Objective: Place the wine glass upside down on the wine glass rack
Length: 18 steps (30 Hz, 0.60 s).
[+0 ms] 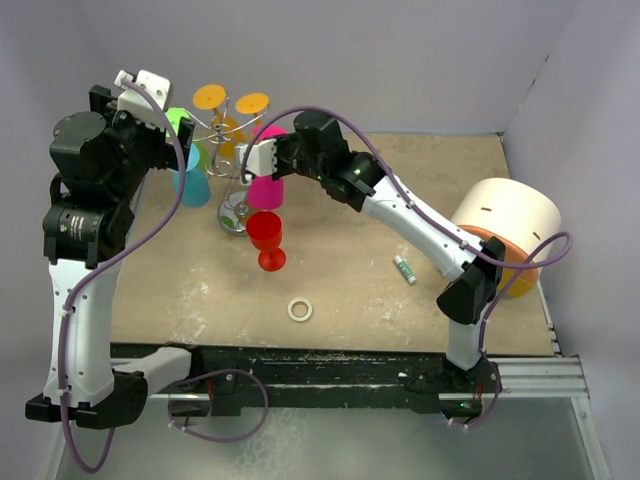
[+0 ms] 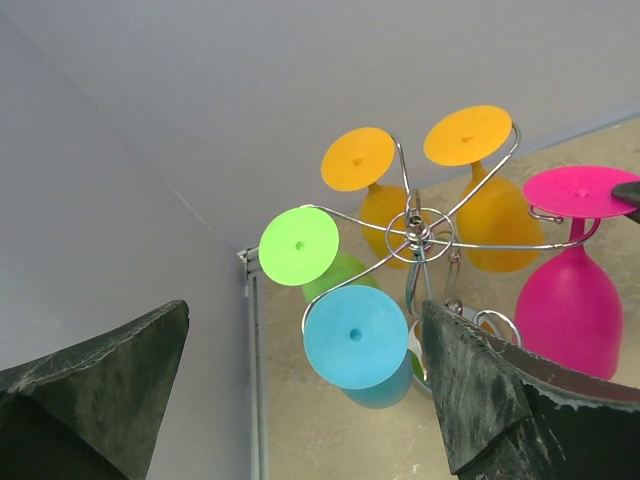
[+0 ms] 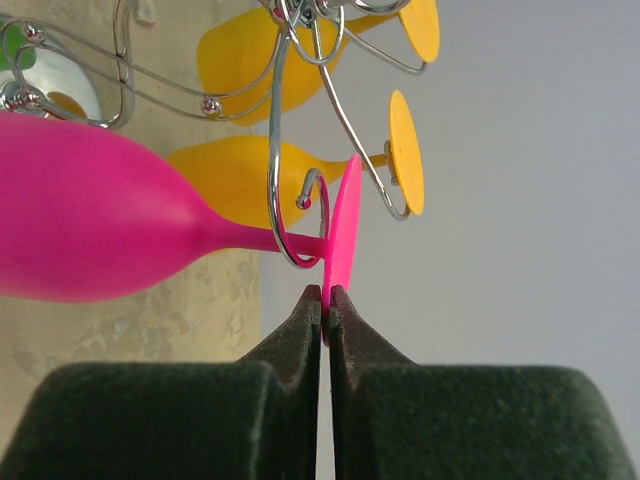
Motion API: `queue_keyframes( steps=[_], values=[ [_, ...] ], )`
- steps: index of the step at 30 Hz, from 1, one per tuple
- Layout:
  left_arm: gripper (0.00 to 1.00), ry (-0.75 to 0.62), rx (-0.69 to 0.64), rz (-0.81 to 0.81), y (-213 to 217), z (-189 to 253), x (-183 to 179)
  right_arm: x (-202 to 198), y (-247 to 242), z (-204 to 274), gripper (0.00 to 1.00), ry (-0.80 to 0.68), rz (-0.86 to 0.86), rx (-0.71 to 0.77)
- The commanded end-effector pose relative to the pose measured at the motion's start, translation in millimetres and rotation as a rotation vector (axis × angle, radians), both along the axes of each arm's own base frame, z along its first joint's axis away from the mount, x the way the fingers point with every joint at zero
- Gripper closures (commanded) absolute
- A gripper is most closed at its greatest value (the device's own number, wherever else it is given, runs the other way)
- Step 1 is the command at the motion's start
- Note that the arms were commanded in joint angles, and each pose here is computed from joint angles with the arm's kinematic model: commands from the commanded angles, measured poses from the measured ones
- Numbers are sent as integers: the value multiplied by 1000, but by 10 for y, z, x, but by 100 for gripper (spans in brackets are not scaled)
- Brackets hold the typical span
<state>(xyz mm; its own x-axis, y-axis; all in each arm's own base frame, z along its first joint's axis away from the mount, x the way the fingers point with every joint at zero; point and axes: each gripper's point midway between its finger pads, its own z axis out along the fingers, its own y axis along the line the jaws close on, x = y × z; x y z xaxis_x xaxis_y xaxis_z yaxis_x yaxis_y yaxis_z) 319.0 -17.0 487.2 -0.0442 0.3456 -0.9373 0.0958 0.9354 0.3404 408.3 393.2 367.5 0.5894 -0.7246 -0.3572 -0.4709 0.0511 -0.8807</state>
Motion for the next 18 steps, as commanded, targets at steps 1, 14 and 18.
queue_keyframes(
  steps=[1,14,18],
  values=[
    [1,-46,12,-67,-89,114,-59,-16,-36,388,96,-92,-12,75],
    [1,-45,39,-135,-182,102,-151,112,-85,311,81,-100,-89,75],
    [1,-56,50,-127,-160,148,-174,109,-86,302,78,-97,-89,75]
  ],
)
